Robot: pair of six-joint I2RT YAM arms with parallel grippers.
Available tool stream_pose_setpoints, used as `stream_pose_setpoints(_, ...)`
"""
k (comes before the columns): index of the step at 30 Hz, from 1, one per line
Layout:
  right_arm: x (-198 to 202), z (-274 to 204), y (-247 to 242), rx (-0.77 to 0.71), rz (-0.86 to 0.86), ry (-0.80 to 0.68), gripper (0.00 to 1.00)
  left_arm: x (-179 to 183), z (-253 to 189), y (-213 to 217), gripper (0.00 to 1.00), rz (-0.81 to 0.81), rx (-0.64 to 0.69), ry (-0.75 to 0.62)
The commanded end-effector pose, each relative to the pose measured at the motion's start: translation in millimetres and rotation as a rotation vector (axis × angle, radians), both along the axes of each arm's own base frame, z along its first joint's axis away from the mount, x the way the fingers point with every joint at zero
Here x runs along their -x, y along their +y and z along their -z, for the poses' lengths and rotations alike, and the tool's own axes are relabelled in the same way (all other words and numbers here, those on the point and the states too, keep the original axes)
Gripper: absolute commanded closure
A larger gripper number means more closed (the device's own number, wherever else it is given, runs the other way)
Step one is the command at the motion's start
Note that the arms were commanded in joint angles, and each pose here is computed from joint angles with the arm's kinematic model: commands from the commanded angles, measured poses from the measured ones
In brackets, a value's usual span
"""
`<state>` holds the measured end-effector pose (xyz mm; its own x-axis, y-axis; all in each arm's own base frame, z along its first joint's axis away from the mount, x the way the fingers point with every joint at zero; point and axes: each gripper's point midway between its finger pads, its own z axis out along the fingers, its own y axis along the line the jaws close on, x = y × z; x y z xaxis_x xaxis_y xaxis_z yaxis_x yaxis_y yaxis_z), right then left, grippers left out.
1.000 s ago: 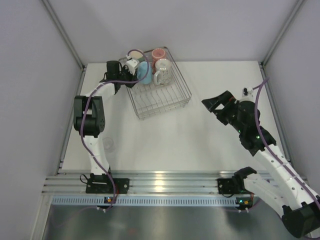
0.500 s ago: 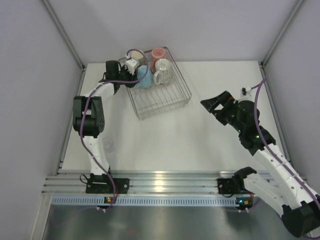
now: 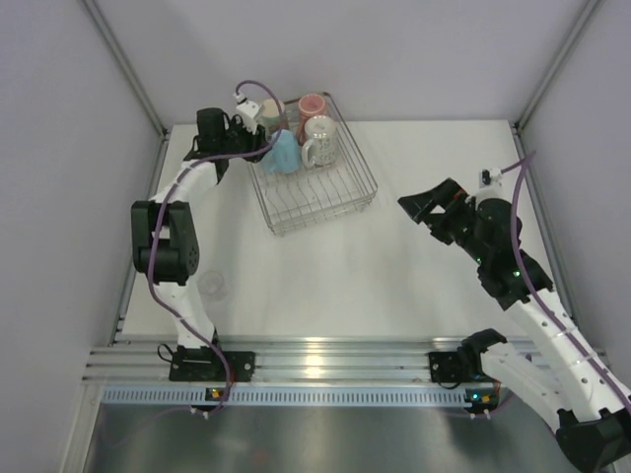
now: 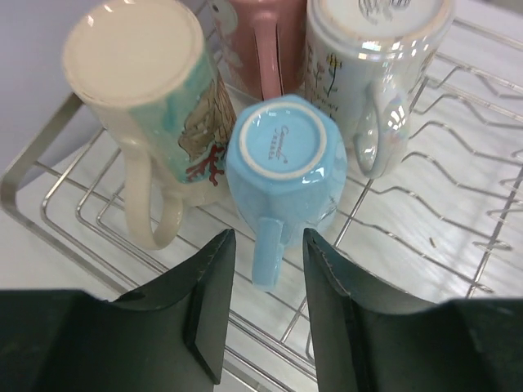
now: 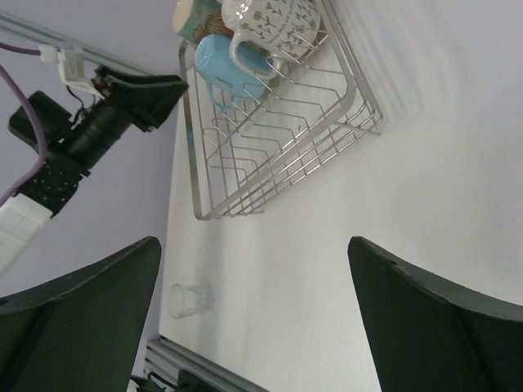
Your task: Load the cups into the dish rack
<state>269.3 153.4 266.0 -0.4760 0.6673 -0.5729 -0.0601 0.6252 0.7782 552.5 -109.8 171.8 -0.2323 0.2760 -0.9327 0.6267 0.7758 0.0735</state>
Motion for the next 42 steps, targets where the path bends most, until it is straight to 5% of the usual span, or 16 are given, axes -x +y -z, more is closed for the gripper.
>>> stream_pose_setpoints(1, 3, -27, -8, 0.076, -0.017, -0.07, 0.02, 8, -78, -1, 0.55, -0.047, 0.109, -0.097)
stream_pose_setpoints(4, 7, -30, -11, 0.147, -0.038, -0.081, 0.02, 17, -108, 3, 0.44, -0.144, 0.228, -0.054)
stream_pose_setpoints(8, 15, -34, -17, 0.224, -0.062, -0.09, 0.03, 39, -125, 4, 0.42, -0.216, 0.308, 0.055)
stream_pose_setpoints(15, 8, -28, -38, 0.352, 0.016, -0.067, 0.06, 127, -126, -44, 0.27, -0.174, 0.368, 0.142)
stream_pose_setpoints(16, 3, -28, -49, 0.379, 0.076, -0.061, 0.09, 148, -132, -66, 0.02, -0.12, 0.373, 0.141)
stream_pose_setpoints(25, -21, -29, -67, 0.545, 0.133, 0.011, 0.22, 282, -122, -169, 0.02, 0.195, 0.406, 0.251)
stream_pose_setpoints(31, -25, 8, -94, 0.605, 0.184, 0.119, 0.27, 306, -119, -157, 0.02, 0.177, 0.538, 0.258)
stream_pose_setpoints(35, -39, 34, -93, 0.601, 0.139, 0.212, 0.29, 345, -149, -162, 0.02, 0.362, 0.633, 0.222)
stream_pose_setpoints(42, -60, 95, -132, 0.719, 0.177, 0.38, 0.34, 371, -163, -156, 0.02, 0.466, 0.589, 0.178)
